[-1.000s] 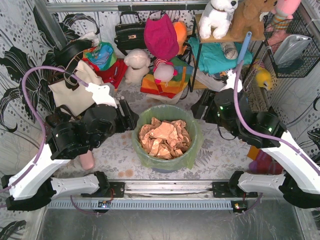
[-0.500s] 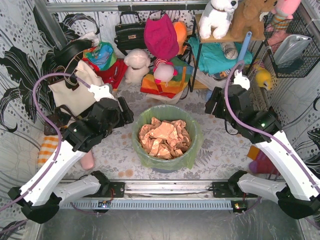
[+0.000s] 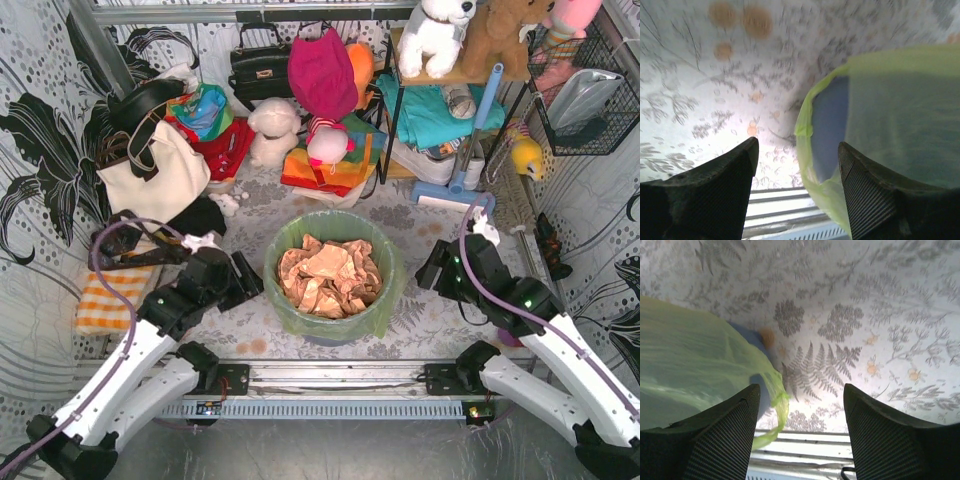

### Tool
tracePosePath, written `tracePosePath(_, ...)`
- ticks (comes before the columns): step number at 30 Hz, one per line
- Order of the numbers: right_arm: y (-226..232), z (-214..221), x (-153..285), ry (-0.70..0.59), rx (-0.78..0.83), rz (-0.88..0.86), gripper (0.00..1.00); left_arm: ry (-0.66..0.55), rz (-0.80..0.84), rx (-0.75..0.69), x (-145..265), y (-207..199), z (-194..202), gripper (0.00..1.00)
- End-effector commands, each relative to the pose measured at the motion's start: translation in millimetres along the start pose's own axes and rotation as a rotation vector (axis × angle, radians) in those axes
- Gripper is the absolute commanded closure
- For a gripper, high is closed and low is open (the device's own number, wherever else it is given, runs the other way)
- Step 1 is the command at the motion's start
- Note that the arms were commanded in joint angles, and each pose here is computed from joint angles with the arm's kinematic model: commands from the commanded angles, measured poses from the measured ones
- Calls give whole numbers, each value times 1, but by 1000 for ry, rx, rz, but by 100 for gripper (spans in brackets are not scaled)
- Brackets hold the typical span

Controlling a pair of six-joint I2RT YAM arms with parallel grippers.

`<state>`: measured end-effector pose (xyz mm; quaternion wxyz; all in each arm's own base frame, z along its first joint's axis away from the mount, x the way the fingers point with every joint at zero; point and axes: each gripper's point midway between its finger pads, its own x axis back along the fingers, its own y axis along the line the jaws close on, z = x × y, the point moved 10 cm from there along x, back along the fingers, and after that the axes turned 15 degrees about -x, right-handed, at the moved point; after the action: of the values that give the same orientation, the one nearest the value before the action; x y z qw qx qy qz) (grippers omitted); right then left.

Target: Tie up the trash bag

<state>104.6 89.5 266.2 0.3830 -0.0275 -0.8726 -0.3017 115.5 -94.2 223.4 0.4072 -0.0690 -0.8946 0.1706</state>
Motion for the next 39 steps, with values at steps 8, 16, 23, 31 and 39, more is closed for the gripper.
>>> tracePosePath(8, -14, 36, -18, 159, -128, -112, 33, 147, 256, 121, -32, -1, 45, 31)
tracePosePath(16, -13, 38, -32, 163, -108, -77, 33, 207, 196, 172, -59, 4, 57, 35)
tracePosePath(23, -12, 45, -46, 188, -122, -67, 35, 246, 236, 181, -77, 9, 73, 39)
tracePosePath(31, -17, 56, -59, 229, -141, -54, 38, 245, 206, 186, -84, 16, 81, 52)
tracePosePath(39, -19, 66, -69, 272, -165, -72, 51, 186, 214, 190, -79, 7, 64, 59)
